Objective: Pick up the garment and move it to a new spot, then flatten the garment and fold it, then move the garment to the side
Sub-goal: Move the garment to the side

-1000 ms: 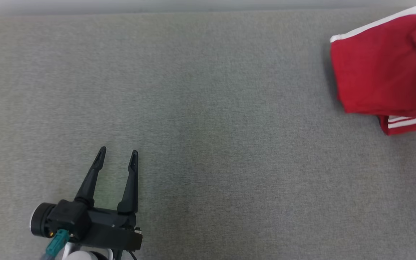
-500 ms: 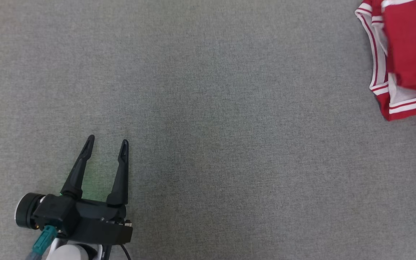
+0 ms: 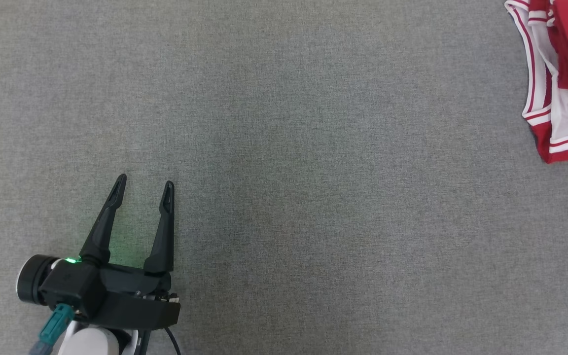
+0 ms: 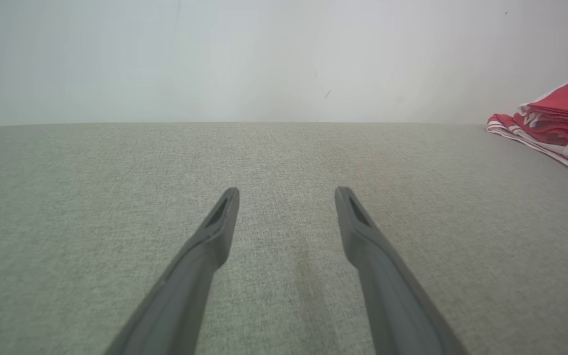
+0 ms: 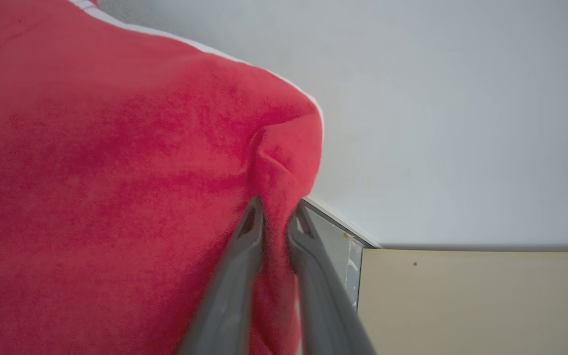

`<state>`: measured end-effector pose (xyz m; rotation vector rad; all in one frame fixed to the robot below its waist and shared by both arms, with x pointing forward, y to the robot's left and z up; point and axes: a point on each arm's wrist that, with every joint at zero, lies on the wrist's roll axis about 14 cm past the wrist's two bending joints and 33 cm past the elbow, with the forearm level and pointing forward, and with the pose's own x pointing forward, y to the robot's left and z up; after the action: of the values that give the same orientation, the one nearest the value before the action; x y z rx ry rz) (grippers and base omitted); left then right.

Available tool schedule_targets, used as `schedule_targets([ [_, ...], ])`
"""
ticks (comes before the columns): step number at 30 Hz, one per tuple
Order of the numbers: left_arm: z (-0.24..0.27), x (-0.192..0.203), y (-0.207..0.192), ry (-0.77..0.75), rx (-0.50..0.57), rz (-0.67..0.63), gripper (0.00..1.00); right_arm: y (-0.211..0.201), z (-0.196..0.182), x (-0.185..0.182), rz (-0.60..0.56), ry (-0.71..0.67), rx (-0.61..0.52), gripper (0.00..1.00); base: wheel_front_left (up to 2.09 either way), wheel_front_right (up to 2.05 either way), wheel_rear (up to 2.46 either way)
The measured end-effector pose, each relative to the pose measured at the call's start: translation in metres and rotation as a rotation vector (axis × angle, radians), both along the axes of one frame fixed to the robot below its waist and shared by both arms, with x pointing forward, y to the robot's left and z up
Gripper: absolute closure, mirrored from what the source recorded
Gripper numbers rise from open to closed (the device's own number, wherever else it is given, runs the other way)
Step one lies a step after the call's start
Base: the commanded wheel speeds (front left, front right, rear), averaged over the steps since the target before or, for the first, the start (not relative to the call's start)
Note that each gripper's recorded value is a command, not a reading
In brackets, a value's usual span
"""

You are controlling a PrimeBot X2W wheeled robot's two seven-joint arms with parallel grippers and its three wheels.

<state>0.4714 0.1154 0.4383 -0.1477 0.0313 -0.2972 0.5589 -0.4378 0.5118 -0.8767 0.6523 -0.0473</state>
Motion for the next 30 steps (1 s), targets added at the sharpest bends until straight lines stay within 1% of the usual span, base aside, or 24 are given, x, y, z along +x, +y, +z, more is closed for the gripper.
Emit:
schedule_targets([
  [1, 0.001, 0.0, 0.0, -0.002, 0.0, 0.001, 0.0, -0.001, 0.002, 0.0, 0.004, 0.001, -0.014, 0.02, 0.0, 0.0, 0.0],
  [2, 0.001, 0.0, 0.0, -0.003, -0.001, 0.002, 0.0, -0.002, 0.004, 0.001, 0.006, 0.003, -0.032, 0.0, 0.0, 0.0, 0.0],
  [5, 0.004, 0.0, 0.002, -0.01, -0.002, 0.008, 0.0, -0.002, 0.013, 0.003, 0.022, -0.01, -0.056, 0.0, 0.0, 0.0, 0.0],
  [7, 0.006, 0.0, 0.002, -0.014, -0.003, 0.011, 0.0, -0.001, 0.024, 0.006, 0.032, -0.038, -0.063, 0.0, 0.0, 0.0, 0.0],
  [9, 0.009, 0.0, 0.002, -0.019, -0.006, 0.017, 0.0, 0.004, 0.039, 0.012, 0.06, -0.095, -0.063, 0.0, 0.0, 0.0, 0.0],
  [10, 0.01, -0.001, 0.002, -0.019, -0.008, 0.019, 0.0, 0.01, 0.047, 0.017, 0.072, -0.137, -0.037, 0.0, 0.0, 0.0, 0.0],
  [12, 0.013, -0.002, 0.003, -0.024, -0.013, 0.026, 0.0, 0.025, 0.066, 0.027, 0.086, -0.266, 0.072, 0.0, 0.0, 0.0, 0.0],
  [13, 0.014, -0.004, 0.004, -0.023, -0.014, 0.03, 0.0, 0.033, 0.073, 0.031, 0.11, -0.313, 0.099, 0.0, 0.0, 0.0, 0.0],
  [16, 0.014, -0.012, 0.006, -0.011, -0.021, 0.044, 0.0, 0.055, 0.083, 0.033, 0.164, -0.4, 0.166, 0.0, 0.0, 0.0, 0.0],
  [18, 0.018, -0.016, 0.01, -0.013, -0.023, 0.059, 0.0, 0.068, 0.086, 0.03, 0.186, -0.435, 0.206, 0.0, 0.0, 0.0, 0.0],
  [21, 0.023, -0.026, 0.017, -0.014, -0.024, 0.085, 0.0, 0.084, 0.1, 0.027, 0.185, -0.513, 0.295, 0.0, 0.0, 0.0, 0.0],
  [23, 0.026, -0.032, 0.025, -0.015, -0.023, 0.109, 0.0, 0.102, 0.116, 0.026, 0.215, -0.577, 0.361, 0.0, 0.0, 0.0, 0.0],
  [25, 0.03, -0.038, 0.029, -0.021, -0.023, 0.121, 0.0, 0.119, 0.133, 0.021, 0.251, -0.644, 0.417, 0.0, 0.0, 0.0, 0.0],
  [26, 0.032, -0.041, 0.03, -0.023, -0.024, 0.125, 0.0, 0.125, 0.136, 0.016, 0.26, -0.665, 0.442, 0.0, 0.0, 0.0, 0.0],
  [30, 0.039, -0.054, 0.032, -0.032, -0.023, 0.137, 0.0, 0.135, 0.127, -0.011, 0.242, -0.728, 0.548, 0.0, 0.0, 0.0, 0.0],
])
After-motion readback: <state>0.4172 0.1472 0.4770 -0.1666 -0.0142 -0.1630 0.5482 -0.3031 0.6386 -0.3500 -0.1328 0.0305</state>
